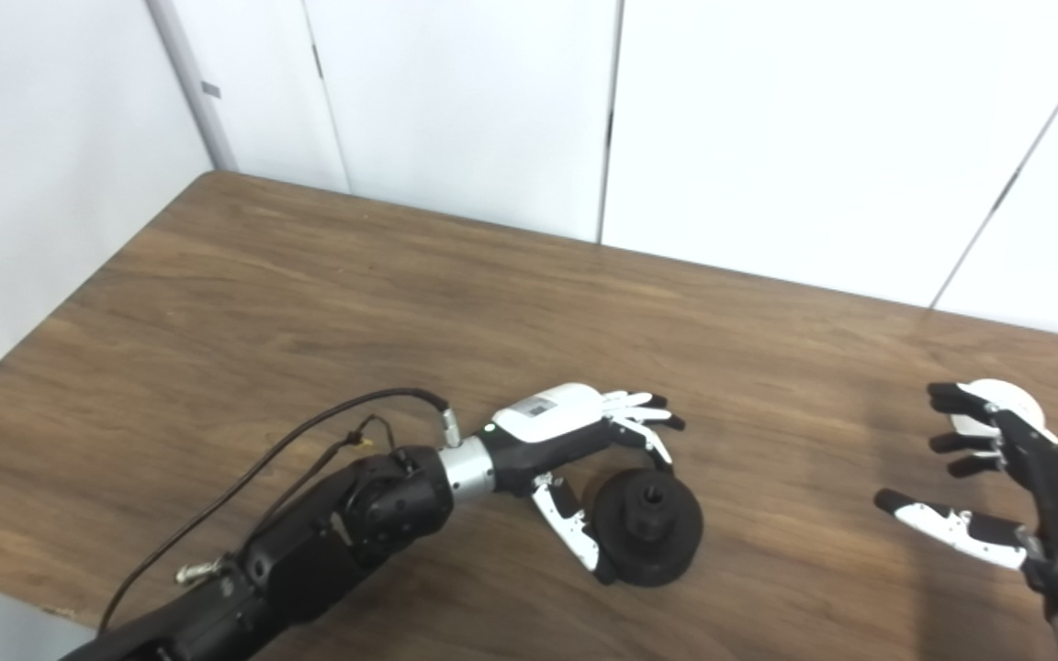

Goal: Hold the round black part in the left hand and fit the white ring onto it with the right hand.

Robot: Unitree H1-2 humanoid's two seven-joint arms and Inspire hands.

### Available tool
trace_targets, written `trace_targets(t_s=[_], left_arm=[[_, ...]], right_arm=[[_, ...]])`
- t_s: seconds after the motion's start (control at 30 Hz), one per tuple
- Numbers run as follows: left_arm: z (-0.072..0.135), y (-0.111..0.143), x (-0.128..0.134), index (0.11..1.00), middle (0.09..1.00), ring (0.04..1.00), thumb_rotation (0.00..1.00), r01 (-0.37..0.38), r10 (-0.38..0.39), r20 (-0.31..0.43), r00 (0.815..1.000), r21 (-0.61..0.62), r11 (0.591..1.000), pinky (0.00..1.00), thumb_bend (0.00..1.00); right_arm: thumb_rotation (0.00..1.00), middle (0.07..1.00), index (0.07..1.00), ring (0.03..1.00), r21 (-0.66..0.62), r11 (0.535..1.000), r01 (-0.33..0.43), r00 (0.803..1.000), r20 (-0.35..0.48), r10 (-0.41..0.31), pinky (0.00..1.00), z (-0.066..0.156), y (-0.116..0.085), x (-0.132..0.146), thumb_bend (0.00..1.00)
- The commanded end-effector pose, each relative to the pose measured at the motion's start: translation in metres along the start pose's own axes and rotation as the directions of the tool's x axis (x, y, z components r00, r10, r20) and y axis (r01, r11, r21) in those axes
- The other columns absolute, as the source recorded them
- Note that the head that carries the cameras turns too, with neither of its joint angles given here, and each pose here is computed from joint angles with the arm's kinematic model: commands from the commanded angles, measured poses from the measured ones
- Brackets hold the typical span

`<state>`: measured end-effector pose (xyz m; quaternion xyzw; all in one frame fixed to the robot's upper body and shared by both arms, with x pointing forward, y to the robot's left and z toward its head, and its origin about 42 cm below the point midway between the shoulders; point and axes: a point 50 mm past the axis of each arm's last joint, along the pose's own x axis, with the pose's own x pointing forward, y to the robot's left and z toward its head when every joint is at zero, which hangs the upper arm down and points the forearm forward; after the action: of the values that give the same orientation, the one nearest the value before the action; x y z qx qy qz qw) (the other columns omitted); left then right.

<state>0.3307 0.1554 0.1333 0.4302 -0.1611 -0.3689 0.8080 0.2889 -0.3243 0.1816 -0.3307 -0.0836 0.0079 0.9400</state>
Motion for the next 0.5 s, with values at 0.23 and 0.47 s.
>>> trace_targets(t_s=[0.23, 0.47], left_arm=[[-0.014, 0.010, -0.023, 0.485, 0.943, 1.000, 0.07, 0.076, -0.075, -0.024, 0.997, 0.054, 0.996, 0.99, 0.52], [-0.021, 0.018, -0.037, 0.485, 0.945, 1.000, 0.07, 0.089, -0.088, -0.025, 0.996, 0.044, 0.995, 0.99, 0.52]], right_arm=[[0.14, 0.752, 0.749, 0.640, -0.024, 0.998, 0.056, 0.991, 0.122, -0.053, 0.53, 0.029, -0.001, 0.011, 0.62], [0.19, 0.748, 0.751, 0.639, -0.029, 0.997, 0.066, 0.989, 0.135, -0.061, 0.51, 0.045, 0.011, 0.016, 0.63]])
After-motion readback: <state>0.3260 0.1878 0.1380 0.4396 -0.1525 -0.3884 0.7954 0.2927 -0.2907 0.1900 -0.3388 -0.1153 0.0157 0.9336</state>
